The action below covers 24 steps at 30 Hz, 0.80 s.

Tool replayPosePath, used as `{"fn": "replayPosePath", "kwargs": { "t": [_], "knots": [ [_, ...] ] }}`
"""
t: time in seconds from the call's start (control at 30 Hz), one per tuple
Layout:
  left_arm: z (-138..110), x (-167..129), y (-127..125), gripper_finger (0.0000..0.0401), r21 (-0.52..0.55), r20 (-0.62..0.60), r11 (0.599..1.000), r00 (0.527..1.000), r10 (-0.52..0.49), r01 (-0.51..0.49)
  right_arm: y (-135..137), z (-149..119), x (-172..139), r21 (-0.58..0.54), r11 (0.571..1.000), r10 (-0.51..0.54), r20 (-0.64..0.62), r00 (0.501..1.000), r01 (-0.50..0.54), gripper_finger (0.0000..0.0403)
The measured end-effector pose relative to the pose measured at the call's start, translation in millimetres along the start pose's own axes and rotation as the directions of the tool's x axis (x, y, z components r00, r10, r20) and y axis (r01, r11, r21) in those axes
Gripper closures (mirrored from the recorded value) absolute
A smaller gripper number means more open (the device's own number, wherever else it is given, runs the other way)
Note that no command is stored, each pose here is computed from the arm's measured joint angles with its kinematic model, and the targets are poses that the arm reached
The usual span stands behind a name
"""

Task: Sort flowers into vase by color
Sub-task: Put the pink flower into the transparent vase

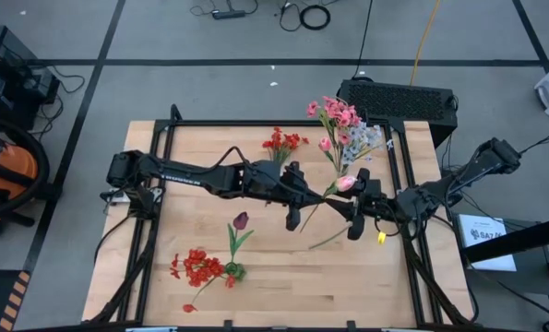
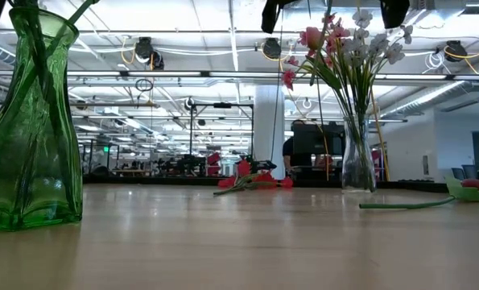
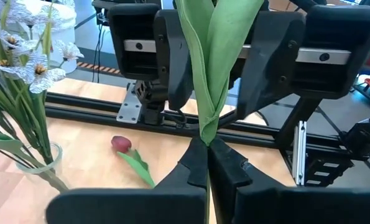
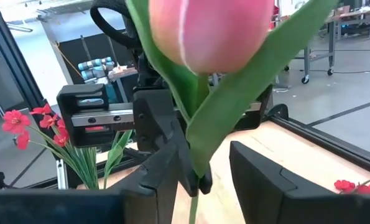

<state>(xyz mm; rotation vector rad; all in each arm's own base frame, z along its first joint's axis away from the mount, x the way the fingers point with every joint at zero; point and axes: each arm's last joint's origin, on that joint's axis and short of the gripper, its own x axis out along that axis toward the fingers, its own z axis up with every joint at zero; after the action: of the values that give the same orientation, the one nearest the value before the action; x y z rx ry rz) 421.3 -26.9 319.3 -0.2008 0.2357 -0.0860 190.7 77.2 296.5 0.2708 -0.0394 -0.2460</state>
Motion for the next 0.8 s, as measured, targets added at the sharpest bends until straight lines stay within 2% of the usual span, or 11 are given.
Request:
{"fn": "replayPosePath", "kwargs": {
  "t": [0.4,0.8],
  "knots": [
    [0,0,0,0.0396,0.0,-0.001,1.0,1.0,0.001,-0.001,2,-2,3,0.0,1.0,-0.001,0.0,1.0,0.001,0.0333],
    [-2,2,1,0.0395,0.0,-0.013,1.0,1.0,0.003,-0.003,4,-11,14,-0.008,1.0,-0.025,0.001,1.0,0.025,0.0346]
  ]
}}
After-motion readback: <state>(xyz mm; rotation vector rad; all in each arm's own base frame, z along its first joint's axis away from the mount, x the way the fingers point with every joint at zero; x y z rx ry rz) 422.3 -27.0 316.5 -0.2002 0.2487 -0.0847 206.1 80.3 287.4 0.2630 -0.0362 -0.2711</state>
